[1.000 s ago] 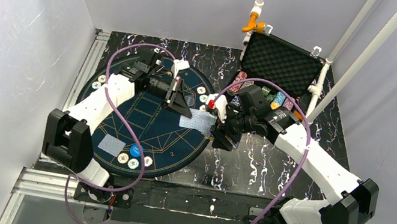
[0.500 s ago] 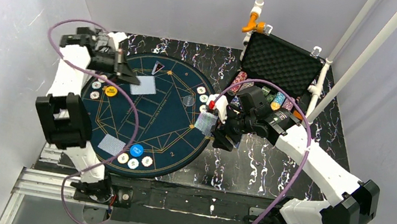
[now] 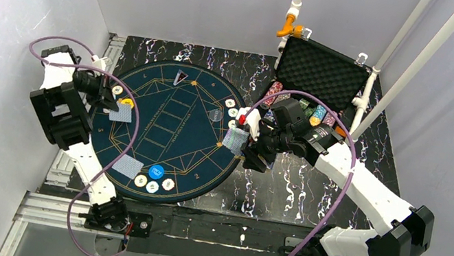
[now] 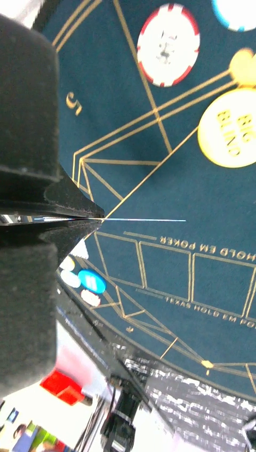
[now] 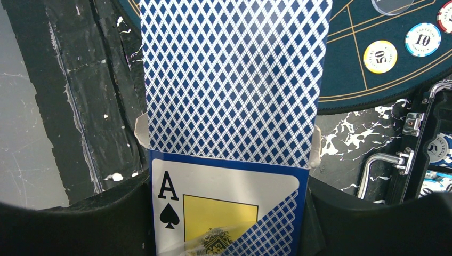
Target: Distribute texas hold em gaming equipment
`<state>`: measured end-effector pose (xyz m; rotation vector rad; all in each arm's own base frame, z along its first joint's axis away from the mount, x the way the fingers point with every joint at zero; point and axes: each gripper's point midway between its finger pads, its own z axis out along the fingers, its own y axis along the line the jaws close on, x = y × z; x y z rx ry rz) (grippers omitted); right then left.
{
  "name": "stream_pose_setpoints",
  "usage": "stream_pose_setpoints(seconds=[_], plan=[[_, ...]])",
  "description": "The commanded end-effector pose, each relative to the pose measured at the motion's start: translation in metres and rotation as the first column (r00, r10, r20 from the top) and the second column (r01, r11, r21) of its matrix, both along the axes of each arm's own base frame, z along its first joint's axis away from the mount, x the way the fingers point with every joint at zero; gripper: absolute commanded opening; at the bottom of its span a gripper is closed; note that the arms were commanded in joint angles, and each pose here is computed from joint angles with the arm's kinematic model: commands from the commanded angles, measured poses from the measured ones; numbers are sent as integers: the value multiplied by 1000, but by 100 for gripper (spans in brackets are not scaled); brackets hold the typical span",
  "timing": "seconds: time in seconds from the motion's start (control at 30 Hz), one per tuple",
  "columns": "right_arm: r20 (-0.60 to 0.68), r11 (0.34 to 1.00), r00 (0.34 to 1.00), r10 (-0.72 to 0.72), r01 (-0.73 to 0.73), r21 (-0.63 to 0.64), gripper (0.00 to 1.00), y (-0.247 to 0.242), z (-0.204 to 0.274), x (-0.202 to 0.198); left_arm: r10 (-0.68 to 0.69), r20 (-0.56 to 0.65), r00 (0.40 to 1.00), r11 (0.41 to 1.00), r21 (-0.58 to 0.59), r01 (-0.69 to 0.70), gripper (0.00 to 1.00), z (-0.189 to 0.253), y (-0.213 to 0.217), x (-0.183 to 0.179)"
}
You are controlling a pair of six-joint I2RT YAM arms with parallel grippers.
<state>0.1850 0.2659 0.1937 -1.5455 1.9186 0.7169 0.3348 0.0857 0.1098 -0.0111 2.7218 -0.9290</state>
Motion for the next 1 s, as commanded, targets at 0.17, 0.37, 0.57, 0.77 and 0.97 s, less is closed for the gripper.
stream_pose_setpoints(seconds=[0.17, 0.37, 0.57, 0.77, 0.97], plan=[[41, 999, 999, 11, -13, 44, 1, 6, 16, 4, -76, -7, 997, 991, 113, 77, 0, -31, 31, 7], [33, 999, 999, 13, -14, 38, 1, 5, 14, 3, -82, -50, 995, 986, 144, 89, 0, -51, 42, 0], [26, 999, 1000, 19, -20, 40, 1, 8, 16, 4, -91, -56, 994, 959, 263, 103, 5, -69, 71, 5], [23, 999, 1000, 19, -20, 37, 1, 8, 15, 4, -97, -54, 994, 943, 313, 109, 38, -70, 84, 8], [47, 999, 999, 21, -23, 34, 1, 6, 17, 6, -110, 0, 994, 938, 330, 104, 61, -28, 82, 9]])
